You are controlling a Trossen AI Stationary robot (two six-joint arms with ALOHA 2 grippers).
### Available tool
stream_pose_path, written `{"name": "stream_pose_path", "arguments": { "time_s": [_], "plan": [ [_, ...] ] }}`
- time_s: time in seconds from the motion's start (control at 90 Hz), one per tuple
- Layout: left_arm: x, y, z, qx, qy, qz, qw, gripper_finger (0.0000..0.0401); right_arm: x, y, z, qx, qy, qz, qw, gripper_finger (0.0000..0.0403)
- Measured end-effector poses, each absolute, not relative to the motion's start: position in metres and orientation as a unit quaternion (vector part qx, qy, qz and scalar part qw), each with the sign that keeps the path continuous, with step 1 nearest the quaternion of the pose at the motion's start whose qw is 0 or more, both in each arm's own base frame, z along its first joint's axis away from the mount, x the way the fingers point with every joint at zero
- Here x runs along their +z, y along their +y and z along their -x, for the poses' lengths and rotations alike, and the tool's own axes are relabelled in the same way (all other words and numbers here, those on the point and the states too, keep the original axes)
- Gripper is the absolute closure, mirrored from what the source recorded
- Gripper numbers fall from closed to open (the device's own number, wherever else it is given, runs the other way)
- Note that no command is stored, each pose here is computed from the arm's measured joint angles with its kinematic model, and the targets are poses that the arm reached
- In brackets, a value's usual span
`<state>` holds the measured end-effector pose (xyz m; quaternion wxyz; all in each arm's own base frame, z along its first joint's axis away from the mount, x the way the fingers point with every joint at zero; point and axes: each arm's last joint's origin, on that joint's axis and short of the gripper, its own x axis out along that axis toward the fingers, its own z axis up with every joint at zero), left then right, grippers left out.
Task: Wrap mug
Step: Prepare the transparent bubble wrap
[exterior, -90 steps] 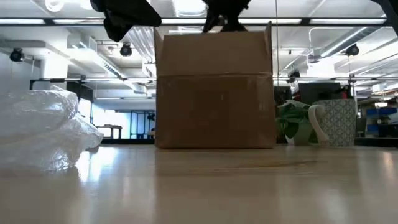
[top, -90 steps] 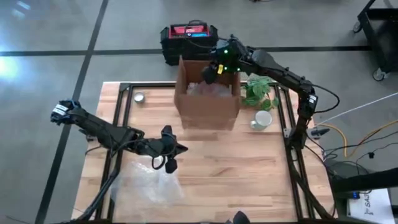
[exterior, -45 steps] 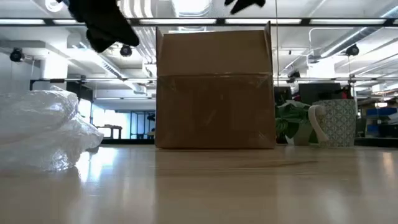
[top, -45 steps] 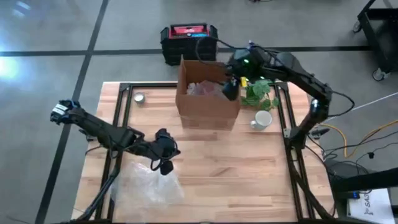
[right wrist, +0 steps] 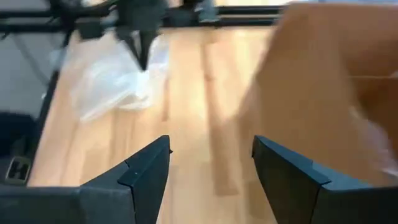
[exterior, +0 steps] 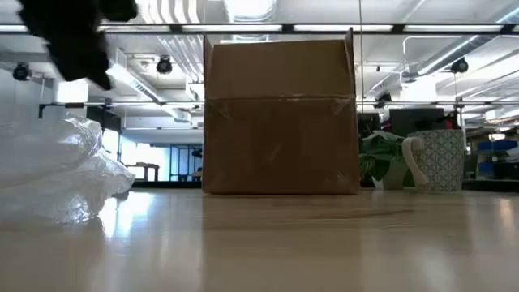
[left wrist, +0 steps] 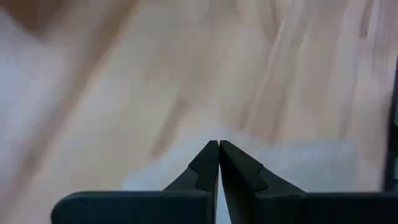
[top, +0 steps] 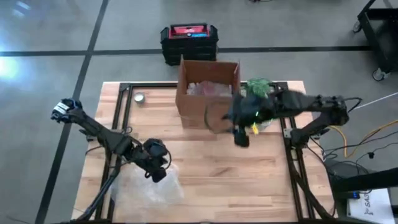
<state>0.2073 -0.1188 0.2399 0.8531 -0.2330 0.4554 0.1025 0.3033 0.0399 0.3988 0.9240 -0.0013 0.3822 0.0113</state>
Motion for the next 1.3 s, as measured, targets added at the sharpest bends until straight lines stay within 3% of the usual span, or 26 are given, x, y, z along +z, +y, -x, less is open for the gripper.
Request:
{"name": "stream_pose_path", "arguments": {
  "time_s": [0.444,0.722,1.0,1.3],
  "plan": [
    [0.178,-0.154,-0.213,0.147,0.558,0.166,0.8,0.0401,0.313,0.124,-0.312,0.118,0.317,-0.009,0.941,0.0192],
    [0.15,-0.161,-0.245,0.102,0.532,0.143,0.828,0.0401,0.27,0.139,-0.307,0.13,0.296,-0.052,0.945,0.0203],
    [0.164,-0.14,-0.282,0.063,0.432,0.158,0.886,0.0401,0.243,0.136,-0.298,0.131,0.322,-0.03,0.937,0.0195],
    [0.222,-0.138,-0.278,0.061,0.404,0.127,0.904,0.0401,0.21,0.143,-0.311,0.143,0.33,0.003,0.933,0.0203]
  ]
}}
